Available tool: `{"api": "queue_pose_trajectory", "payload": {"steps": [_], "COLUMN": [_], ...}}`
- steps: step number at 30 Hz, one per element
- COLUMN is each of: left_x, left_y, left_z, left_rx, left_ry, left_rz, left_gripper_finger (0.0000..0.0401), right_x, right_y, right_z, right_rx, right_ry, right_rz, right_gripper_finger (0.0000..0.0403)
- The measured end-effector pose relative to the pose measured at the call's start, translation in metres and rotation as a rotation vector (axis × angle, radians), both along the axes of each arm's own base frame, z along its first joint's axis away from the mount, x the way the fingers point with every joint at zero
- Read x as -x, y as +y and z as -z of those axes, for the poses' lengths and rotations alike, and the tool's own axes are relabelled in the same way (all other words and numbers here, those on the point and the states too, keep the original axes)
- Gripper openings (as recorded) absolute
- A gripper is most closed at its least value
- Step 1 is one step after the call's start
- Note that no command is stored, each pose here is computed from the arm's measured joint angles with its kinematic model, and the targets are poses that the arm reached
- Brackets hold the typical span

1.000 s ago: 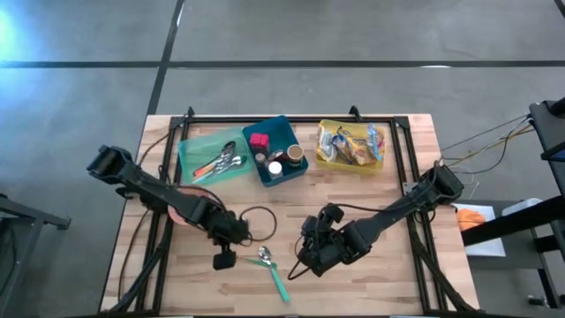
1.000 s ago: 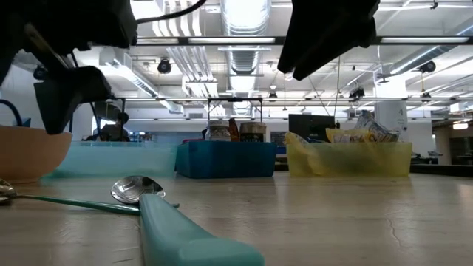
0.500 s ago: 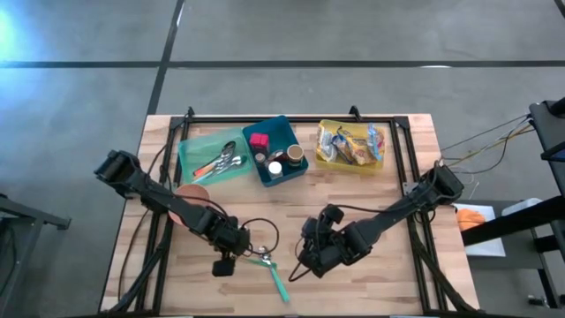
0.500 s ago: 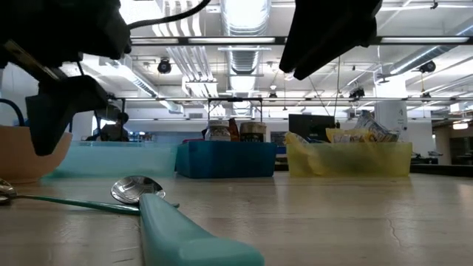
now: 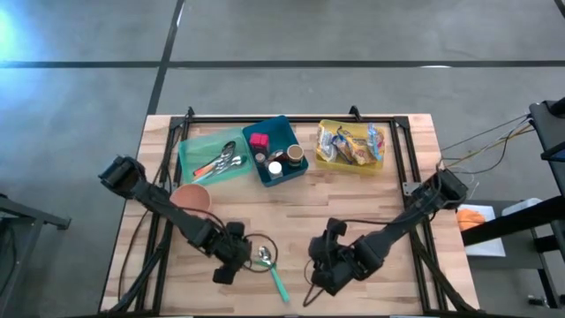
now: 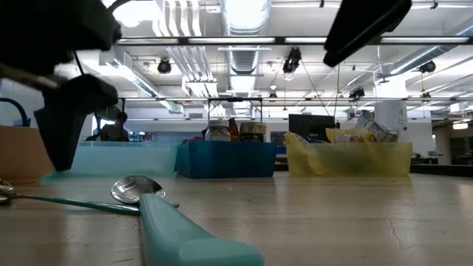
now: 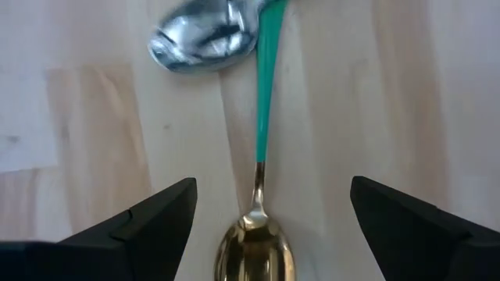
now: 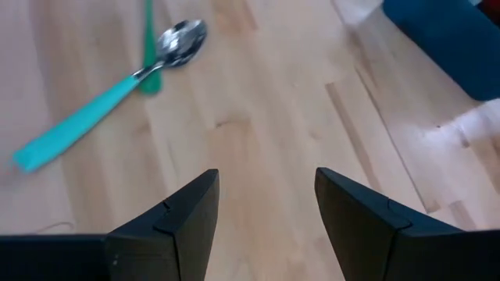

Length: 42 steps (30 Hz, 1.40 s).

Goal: Pick & Place Food Item
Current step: Put the gold spoon into the green bin

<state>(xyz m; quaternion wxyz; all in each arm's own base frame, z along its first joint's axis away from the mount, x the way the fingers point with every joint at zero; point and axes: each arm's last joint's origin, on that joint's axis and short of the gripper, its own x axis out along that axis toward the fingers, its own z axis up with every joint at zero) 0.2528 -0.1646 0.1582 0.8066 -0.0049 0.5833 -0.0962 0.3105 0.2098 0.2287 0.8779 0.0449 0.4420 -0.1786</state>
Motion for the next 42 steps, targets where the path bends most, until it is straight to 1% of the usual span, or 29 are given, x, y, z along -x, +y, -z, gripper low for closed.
{"api": "queue_pose_trajectory", "payload": {"steps": [3,7,12,14,16,19,25,31,32,35,38,42], "left_x": [0.0,-0.002,-0.003,-0.003,-0.003,-0.003,-0.003,-0.004,-0.004,-0.004,0.0,0.003], "left_y": [-0.007,-0.012,-0.013,-0.013,-0.013,-0.013,-0.012,-0.011,-0.011,-0.01,-0.007,-0.005], "left_z": [0.014,0.026,0.029,0.028,0.028,0.029,0.029,0.03,0.03,0.028,0.022,0.001], "left_rx": [-0.037,-0.07,-0.096,-0.103,-0.11,-0.116,-0.13,-0.123,-0.12,-0.102,-0.11,-0.09], "left_ry": [0.017,0.008,0.0,-0.008,-0.013,-0.015,-0.021,-0.013,-0.012,-0.004,0.031,0.037], "left_rz": [0.032,0.067,0.085,0.092,0.106,0.111,0.104,0.038,0.019,-0.031,-0.06,-0.099], "left_gripper_finger": [0.0342,0.0342,0.034,0.033,0.0311,0.0266,0.0146,0.0022,0.0013,0.0008,0.0004,0.0003], "right_x": [0.004,0.006,0.006,0.006,0.006,0.006,0.006,0.006,0.006,0.006,0.004,-0.004], "right_y": [0.006,0.008,0.008,0.008,0.008,0.008,0.01,0.011,0.011,0.011,0.011,0.017], "right_z": [-0.001,-0.002,-0.003,-0.003,-0.003,-0.003,-0.003,-0.004,-0.004,-0.004,-0.004,-0.002], "right_rx": [-0.004,-0.012,-0.026,-0.028,-0.029,-0.033,-0.044,-0.053,-0.052,-0.05,-0.014,0.052], "right_ry": [-0.004,-0.011,-0.019,-0.02,-0.021,-0.026,-0.032,-0.044,-0.044,-0.046,-0.069,-0.101], "right_rz": [-0.018,-0.019,0.0,0.002,0.003,0.005,0.013,0.01,0.01,0.009,-0.006,-0.12], "right_gripper_finger": [0.0212,0.0212,0.0212,0.0212,0.0212,0.0212,0.0212,0.0212,0.0212,0.0212,0.0212,0.0212]}}
